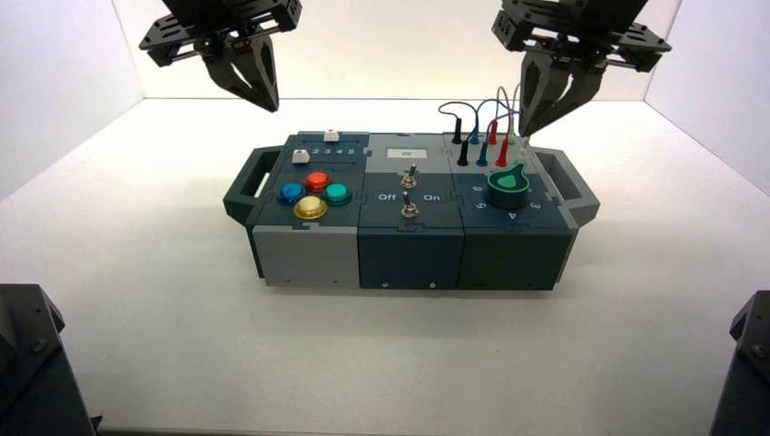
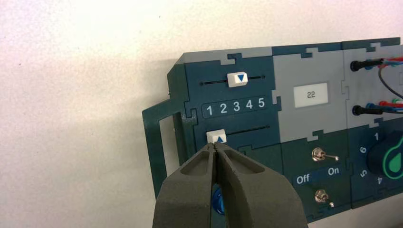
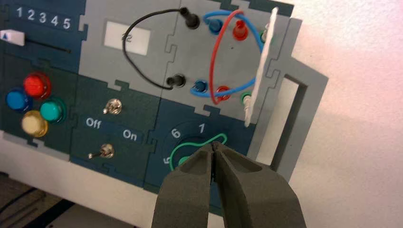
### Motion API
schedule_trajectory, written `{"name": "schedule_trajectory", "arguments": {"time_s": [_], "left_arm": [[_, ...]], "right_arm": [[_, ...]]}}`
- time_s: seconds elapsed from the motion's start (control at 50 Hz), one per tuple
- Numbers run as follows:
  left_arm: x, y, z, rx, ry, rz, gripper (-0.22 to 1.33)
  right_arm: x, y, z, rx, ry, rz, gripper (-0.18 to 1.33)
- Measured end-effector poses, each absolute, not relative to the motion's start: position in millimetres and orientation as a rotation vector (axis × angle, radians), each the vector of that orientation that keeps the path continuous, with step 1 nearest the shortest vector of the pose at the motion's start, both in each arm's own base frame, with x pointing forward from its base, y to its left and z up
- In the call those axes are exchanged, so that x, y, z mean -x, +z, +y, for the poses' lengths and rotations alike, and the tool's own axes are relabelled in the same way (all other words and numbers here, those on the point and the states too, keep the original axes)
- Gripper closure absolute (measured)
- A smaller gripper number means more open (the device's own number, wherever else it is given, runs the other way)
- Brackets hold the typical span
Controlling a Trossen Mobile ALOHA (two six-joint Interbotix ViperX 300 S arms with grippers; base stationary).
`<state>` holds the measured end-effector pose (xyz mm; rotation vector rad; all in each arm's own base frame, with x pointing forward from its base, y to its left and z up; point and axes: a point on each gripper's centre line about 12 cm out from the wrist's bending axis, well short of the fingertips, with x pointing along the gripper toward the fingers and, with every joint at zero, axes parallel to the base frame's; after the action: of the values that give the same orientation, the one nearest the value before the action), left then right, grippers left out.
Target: Turn the knob to position 4.
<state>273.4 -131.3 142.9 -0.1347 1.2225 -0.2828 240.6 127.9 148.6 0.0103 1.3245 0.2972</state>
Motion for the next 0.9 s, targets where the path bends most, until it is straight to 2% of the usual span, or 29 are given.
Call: {"name": "schedule_trajectory", "arguments": {"time_s": [0.32, 0.6, 0.9], "left_arm": [[-272, 141, -131, 0.134, -0.281, 1.228, 1.28], [-272, 141, -131, 0.132, -0.281, 1.23, 1.28], [-272, 141, -131, 0.133, -0.281, 1.23, 1.28]], "right_arm": [[-236, 142, 131, -0.004, 0.305, 1.344, 1.29], [-243, 118, 135, 0.019, 0.293, 1.398, 1.29], [-255, 120, 141, 0.016, 0.3, 1.371, 1.29]]}}
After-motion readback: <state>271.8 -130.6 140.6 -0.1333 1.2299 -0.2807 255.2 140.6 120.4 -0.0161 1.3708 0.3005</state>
